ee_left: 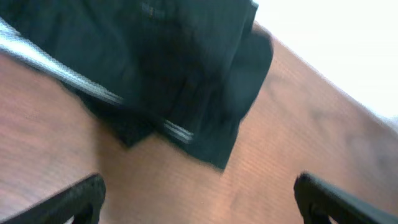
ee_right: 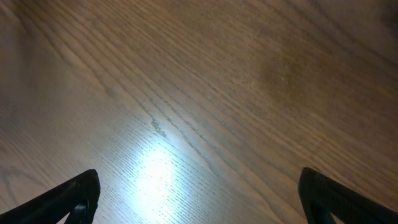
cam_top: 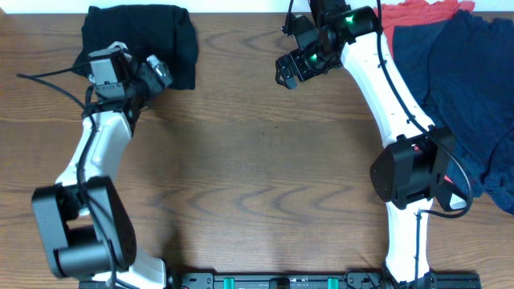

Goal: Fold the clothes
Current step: 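Push the folded shorts toward the table's top-left corner with the left gripper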

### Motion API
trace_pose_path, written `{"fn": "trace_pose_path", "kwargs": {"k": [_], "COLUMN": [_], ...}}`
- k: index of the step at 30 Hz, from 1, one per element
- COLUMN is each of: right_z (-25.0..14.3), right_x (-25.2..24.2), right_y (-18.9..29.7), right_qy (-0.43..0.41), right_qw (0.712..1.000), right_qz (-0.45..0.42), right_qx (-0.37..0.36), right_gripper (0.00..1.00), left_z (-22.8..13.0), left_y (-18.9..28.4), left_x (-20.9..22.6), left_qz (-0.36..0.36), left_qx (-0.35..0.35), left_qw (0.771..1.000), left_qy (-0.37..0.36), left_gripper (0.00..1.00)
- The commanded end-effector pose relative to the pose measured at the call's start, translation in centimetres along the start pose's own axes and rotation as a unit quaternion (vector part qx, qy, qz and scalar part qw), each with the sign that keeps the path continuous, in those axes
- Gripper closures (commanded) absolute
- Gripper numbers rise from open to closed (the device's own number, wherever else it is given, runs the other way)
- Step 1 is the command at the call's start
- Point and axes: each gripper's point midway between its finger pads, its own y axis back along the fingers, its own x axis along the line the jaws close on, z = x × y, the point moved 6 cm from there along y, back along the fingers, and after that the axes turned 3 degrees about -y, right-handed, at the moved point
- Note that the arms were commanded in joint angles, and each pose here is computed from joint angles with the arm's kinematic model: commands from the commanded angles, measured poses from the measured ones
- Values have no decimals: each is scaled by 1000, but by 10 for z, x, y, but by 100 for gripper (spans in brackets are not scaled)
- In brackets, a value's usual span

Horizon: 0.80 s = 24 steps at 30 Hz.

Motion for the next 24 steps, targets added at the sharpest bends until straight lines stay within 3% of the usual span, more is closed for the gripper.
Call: {"fn": "trace_pose_path", "kwargs": {"k": [1, 6, 9, 13, 19, 24], "right_z": [4, 11, 20, 24, -7, -42], "right_x": [4, 10, 15, 21, 29, 38], "right_y": [13, 38, 76, 136, 225, 270], "right_qy": [0, 9, 22, 32, 24, 18], "right_qw": [1000, 999, 995, 983, 961, 953], "right_qz": [5, 1, -30, -84, -175, -207], "right_qx": [-15, -48, -95, -160, -213, -221], "right_gripper": [1, 1, 1, 1, 1, 1], "left_z": [-2, 9, 18, 27, 31, 27], "left_y": [13, 43, 72, 103, 114, 113], "left_x": [2, -22, -45, -59, -62, -61], "left_qz": [18, -5, -24, -40, -44, -41], "left_qx": [7, -28, -68, -107, -121, -111], "left_qw": [998, 991, 981, 974, 972, 974], "left_qy": [-66, -132, -183, -193, -195, -194], "left_gripper": [2, 2, 2, 2, 2, 2]}}
